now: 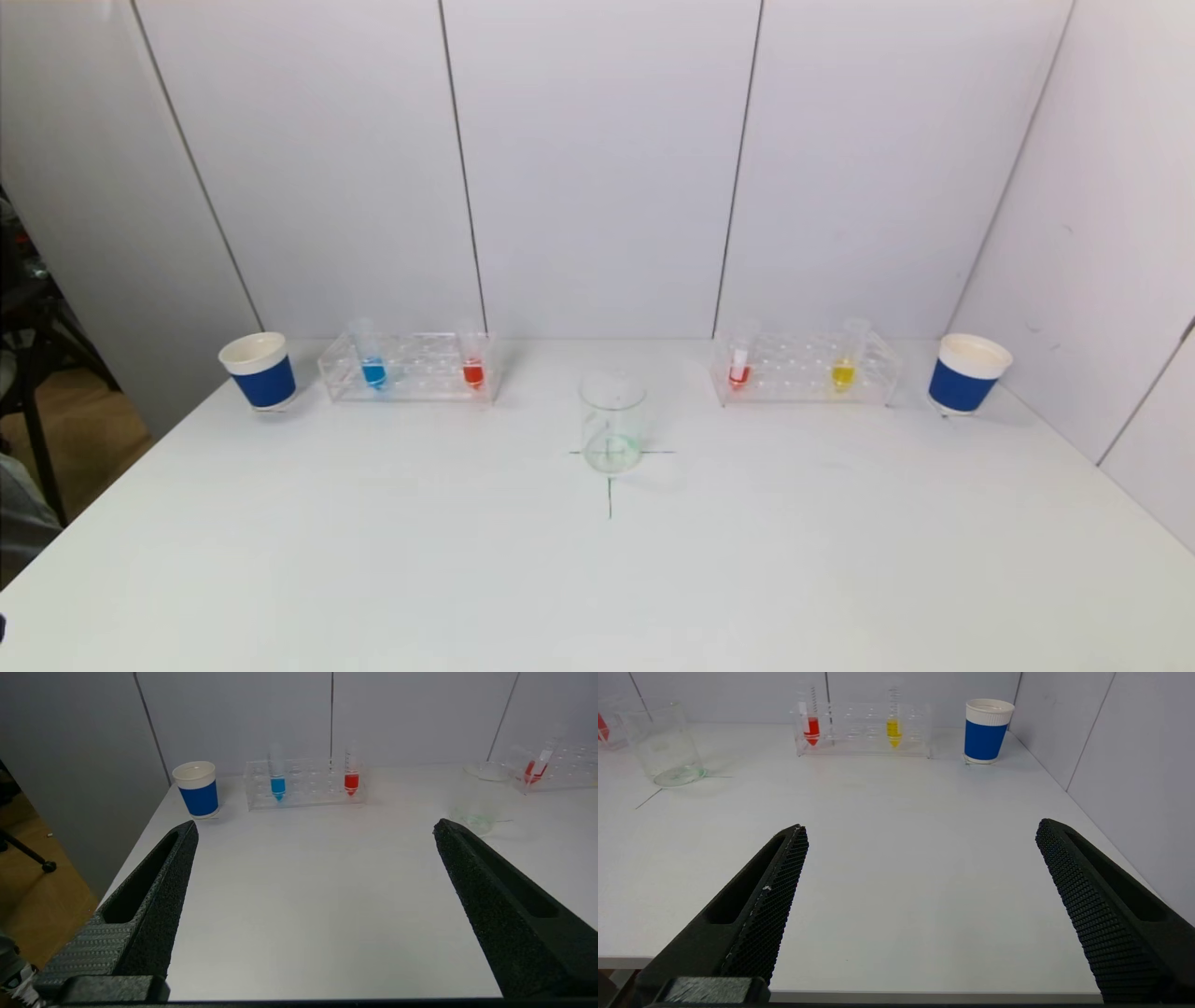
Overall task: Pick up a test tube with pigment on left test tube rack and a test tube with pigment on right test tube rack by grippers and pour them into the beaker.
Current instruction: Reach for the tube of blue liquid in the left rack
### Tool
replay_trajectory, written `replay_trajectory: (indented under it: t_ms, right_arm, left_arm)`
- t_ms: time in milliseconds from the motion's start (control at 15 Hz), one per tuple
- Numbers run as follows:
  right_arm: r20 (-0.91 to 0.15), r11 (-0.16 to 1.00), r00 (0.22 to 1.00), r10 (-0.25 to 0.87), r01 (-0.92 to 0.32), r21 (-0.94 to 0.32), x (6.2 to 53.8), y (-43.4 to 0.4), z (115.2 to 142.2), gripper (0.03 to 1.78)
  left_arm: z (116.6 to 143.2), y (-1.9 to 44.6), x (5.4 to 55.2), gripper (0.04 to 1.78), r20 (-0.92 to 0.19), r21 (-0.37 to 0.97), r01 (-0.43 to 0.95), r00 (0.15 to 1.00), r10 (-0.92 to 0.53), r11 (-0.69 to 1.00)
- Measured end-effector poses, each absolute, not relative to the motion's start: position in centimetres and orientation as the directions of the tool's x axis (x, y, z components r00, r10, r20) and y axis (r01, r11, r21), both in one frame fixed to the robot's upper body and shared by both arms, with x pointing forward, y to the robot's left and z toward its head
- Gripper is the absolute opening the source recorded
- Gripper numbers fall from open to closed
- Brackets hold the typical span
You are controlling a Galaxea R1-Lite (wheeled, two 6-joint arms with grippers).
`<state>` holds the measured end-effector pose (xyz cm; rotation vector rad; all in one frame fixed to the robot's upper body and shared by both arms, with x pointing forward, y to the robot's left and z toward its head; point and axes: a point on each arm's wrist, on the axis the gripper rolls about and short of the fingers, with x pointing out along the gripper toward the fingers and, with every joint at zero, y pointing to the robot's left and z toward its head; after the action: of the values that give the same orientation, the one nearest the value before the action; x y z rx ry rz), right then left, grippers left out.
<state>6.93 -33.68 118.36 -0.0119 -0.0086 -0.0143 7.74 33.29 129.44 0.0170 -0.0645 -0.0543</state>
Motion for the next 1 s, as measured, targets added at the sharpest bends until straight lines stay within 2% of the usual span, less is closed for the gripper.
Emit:
replay_trajectory:
  t_ms: [200,467,733,1000]
  right_arm:
    - [0.009,1.000,1.000,-0.015,0.015,-0.012,6.9,-33.7,118.4,1.77]
    - [0.008,1.000,1.000,-0.015,0.015,-0.012,6.9,-33.7,118.4,1.77]
    - [0.009,1.000,1.000,-0.014,0.014,-0.012,6.9,-33.7,118.4,1.77]
    - [0.009,1.000,1.000,-0.015,0.015,-0.011,6.9,-33.7,118.4,1.77]
  left_arm:
    - [131.6,33.2,11.5,1.76,0.048,0.015,0.060,0.997,-0.061,0.998]
    - [132.8,33.1,17.0,1.76,0.024,0.012,0.068,0.997,-0.068,0.998]
    - [132.1,32.9,22.2,1.76,-0.041,0.000,0.116,0.992,-0.116,0.993]
    - [130.5,33.3,27.6,1.76,-0.061,-0.003,0.103,0.993,-0.103,0.995]
